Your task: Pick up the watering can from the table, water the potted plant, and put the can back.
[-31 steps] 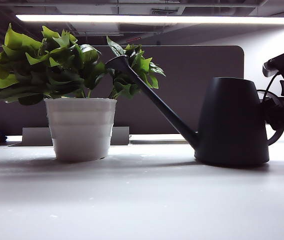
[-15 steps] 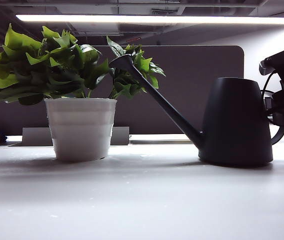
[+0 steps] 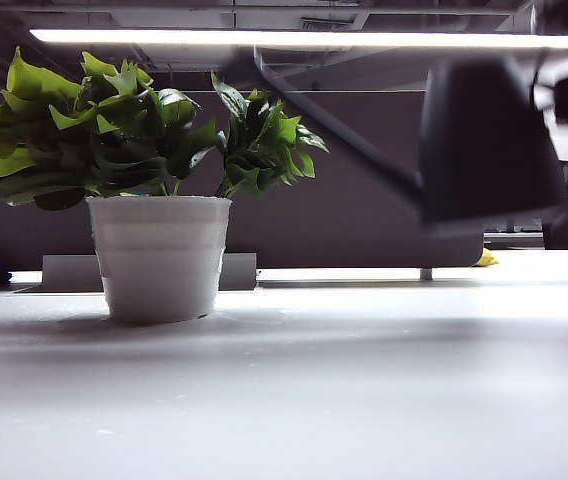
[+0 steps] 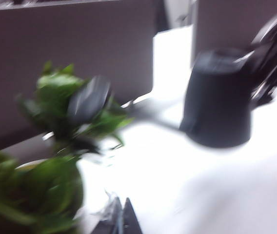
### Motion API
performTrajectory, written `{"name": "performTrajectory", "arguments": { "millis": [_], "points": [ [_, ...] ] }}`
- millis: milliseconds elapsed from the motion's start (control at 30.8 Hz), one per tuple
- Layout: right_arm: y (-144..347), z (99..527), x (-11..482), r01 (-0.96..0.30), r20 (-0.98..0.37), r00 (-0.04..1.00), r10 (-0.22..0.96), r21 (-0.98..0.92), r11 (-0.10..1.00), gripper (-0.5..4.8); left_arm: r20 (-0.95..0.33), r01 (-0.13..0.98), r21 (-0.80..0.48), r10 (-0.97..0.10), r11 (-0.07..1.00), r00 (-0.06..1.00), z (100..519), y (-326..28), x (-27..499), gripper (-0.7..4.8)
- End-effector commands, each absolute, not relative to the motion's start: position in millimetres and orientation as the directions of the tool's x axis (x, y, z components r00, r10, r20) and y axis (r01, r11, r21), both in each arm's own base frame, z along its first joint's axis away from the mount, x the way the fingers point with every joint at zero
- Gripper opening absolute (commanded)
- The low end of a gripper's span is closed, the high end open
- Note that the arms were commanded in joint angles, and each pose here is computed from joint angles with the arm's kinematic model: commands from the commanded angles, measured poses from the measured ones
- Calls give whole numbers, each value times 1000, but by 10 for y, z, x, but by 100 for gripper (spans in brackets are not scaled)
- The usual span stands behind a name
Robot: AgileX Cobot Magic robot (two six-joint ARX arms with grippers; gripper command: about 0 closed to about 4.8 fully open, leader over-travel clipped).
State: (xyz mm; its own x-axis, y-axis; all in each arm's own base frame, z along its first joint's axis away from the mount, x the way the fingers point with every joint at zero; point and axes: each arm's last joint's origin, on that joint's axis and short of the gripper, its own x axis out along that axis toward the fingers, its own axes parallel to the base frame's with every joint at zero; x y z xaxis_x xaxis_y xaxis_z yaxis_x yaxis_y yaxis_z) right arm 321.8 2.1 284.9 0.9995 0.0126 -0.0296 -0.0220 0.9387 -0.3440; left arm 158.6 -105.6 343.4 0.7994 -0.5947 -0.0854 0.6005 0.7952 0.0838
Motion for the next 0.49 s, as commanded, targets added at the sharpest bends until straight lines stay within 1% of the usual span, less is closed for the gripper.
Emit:
{"name": "performTrajectory", "arguments": {
  "millis": [32, 97, 162, 259, 389, 486],
  "points": [
    [48, 3462, 3234, -15, 152, 986, 62, -289, 957, -2, -138, 525, 186, -507, 831, 851, 3586, -1006, 1583, -6],
    [76, 3677, 3267, -6, 176, 982, 63, -307, 952, -3, -124, 506, 189, -491, 841, 862, 3684, -982, 1588, -6],
    [161, 3883, 3322, 29, 196, 980, 46, -364, 931, -3, -111, 472, 191, -459, 861, 882, 3744, -946, 1615, -6],
    [264, 4099, 3444, 10, 207, 975, 86, -423, 906, -3, -131, 424, 188, -405, 886, 905, 3773, -880, 1699, -6],
    [402, 4258, 3610, 4, 216, 970, 114, -480, 877, -3, -243, 364, 152, -322, 919, 915, 3721, -772, 1866, -6],
    [504, 4291, 3728, 9, 193, 975, 111, -534, 845, -3, -329, 356, 134, -297, 925, 896, 3678, -677, 1990, -6]
  ]
}}
